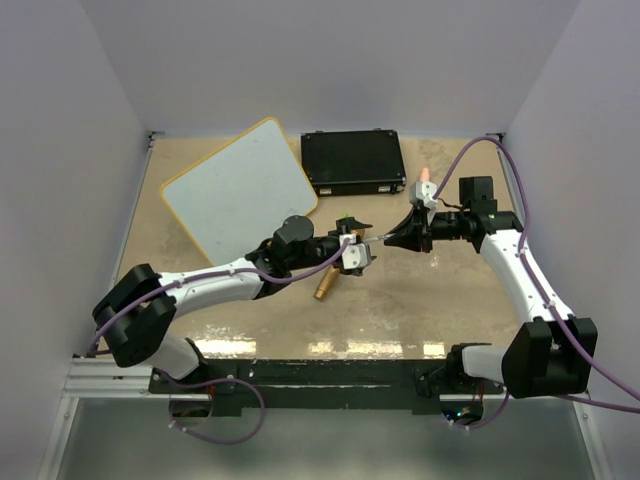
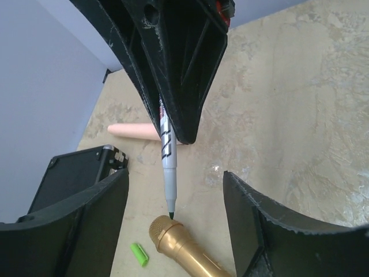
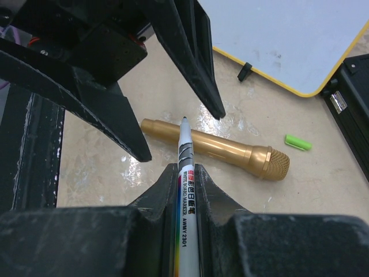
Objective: Write a sentence on the whiteboard
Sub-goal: Pass from the left arm to the right
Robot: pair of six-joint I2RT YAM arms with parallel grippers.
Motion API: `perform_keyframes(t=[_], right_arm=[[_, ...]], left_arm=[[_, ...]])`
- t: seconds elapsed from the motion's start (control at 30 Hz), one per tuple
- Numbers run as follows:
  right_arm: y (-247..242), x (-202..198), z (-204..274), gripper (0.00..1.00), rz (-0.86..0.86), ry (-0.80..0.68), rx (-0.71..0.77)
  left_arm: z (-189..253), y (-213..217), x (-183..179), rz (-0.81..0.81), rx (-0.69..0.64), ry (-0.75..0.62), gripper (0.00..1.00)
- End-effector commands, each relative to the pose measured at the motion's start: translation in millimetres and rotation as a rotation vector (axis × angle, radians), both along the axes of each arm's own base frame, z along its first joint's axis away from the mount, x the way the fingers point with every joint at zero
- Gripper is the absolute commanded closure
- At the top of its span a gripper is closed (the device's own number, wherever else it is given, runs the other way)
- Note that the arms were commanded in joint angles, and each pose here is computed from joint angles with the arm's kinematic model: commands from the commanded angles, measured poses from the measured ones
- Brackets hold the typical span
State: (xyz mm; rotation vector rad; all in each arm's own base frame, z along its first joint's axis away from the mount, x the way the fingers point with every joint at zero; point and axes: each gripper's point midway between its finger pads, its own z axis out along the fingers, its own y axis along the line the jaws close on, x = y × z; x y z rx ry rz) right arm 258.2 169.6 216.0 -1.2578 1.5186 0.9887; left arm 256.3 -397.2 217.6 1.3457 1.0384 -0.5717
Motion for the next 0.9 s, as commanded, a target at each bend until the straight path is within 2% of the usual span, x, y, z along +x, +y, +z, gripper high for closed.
perform_keyframes(t=[0.0, 0.07, 0.17, 0.2, 0.27, 0.3, 0.43, 0.47, 0.53, 0.63, 0.7, 0.73, 0.77, 0.87], right_arm=[[3.7, 0.8, 18.8, 1.0, 0.03, -0.059, 0.027], [3.7, 0.6, 18.7, 1.0, 0.03, -0.058, 0.027], [3.7, 0.5, 18.7, 1.0, 0.03, -0.056, 0.027], [3.7, 0.7, 18.3, 1.0, 0.03, -0.055, 0.027], [3.8, 0.3, 18.4, 1.0, 0.03, -0.053, 0.029], [3.8, 0.3, 18.9, 1.0, 0.031, -0.056, 0.029], [3.7, 0.5, 18.3, 1.0, 0.03, -0.056, 0.027], [3.7, 0.8, 17.9, 1.0, 0.03, -0.056, 0.027], [3.7, 0.5, 17.4, 1.0, 0.03, -0.053, 0.027], [4.1, 1.0, 16.3, 1.0, 0.029, -0.049, 0.027], [3.8, 1.7, 16.4, 0.87, 0.025, -0.045, 0.029], [3.4, 1.8, 16.5, 0.75, 0.022, -0.043, 0.029], [3.8, 1.1, 16.4, 0.69, 0.023, -0.04, 0.03], [4.1, 1.3, 16.7, 0.58, 0.024, -0.042, 0.033]], left_arm=[[28.9, -12.6, 16.4, 0.046, -0.037, -0.071, 0.32], [27.9, -16.0, 19.0, 0.053, -0.036, -0.066, 0.36], [25.6, -18.6, 20.7, 0.059, -0.035, -0.059, 0.46], [25.2, -19.8, 20.4, 0.059, -0.033, -0.058, 0.54], [20.5, -20.9, 22.6, 0.06, -0.009, -0.051, 0.61], [20.1, -21.1, 23.4, 0.063, -0.003, -0.049, 0.69], [14.3, -21.7, 25.2, 0.067, 0.028, -0.044, 0.8], [15.1, -21.6, 25.9, 0.069, 0.029, -0.046, 0.89], [16.1, -21.5, 26.8, 0.074, 0.029, -0.046, 1.0], [18.7, -20.6, 27.9, 0.088, 0.028, -0.049, 1.0], [16.6, -18.0, 30.5, 0.103, 0.042, -0.05, 1.0], [16.3, -17.2, 31.1, 0.107, 0.048, -0.052, 1.0], [14.5, -16.7, 31.9, 0.114, 0.055, -0.052, 1.0], [13.8, -14.5, 32.3, 0.121, 0.066, -0.055, 1.0]])
